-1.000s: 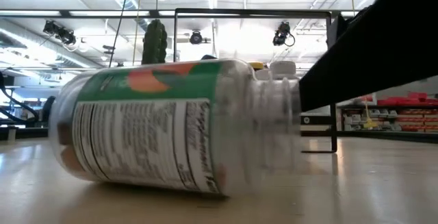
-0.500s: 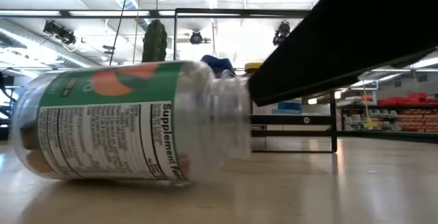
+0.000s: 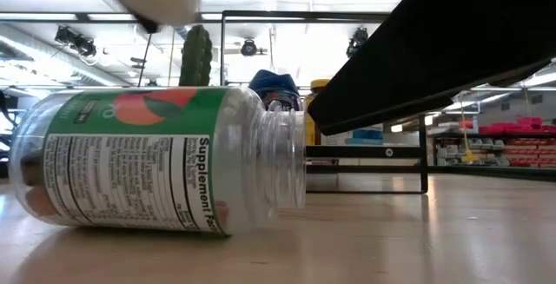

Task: Pick and place medicine bottles onto shelf by color
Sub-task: Close the lid of the green medicine bottle

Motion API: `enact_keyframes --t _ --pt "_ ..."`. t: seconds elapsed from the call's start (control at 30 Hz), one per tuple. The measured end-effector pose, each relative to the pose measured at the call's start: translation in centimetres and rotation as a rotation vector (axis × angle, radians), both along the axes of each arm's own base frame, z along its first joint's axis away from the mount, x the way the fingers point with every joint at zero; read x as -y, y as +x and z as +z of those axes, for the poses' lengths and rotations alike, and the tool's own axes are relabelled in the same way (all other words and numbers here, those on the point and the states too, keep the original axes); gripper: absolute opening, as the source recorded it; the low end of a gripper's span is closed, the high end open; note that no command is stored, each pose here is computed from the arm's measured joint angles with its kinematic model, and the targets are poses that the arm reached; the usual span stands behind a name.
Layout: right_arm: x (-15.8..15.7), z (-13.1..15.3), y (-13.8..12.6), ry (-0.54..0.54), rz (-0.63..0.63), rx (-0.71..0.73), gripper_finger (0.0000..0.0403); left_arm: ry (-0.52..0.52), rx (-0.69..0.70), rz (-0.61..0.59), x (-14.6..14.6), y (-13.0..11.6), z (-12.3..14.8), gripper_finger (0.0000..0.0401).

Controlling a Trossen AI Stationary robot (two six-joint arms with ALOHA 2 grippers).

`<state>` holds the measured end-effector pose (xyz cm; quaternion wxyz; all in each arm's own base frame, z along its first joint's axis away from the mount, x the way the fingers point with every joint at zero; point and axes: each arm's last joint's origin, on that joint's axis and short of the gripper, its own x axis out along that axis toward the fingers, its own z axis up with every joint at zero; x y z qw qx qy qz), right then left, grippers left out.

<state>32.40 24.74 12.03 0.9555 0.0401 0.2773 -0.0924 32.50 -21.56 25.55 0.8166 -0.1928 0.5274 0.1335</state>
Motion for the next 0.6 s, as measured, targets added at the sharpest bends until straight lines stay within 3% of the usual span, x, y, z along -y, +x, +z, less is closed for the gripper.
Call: enact_keyframes --t 0.33,0.6 --pt "0.1 0.0 0.1 0.002 -0.002 0.002 0.0217 0.124 -0.149 -0.020 1.4 -3.3 -1.8 0.0244" --pt "0.3 0.0 0.3 0.007 0.005 -0.002 0.0217 0.051 -0.146 0.033 2.1 -4.5 -6.4 0.0241"
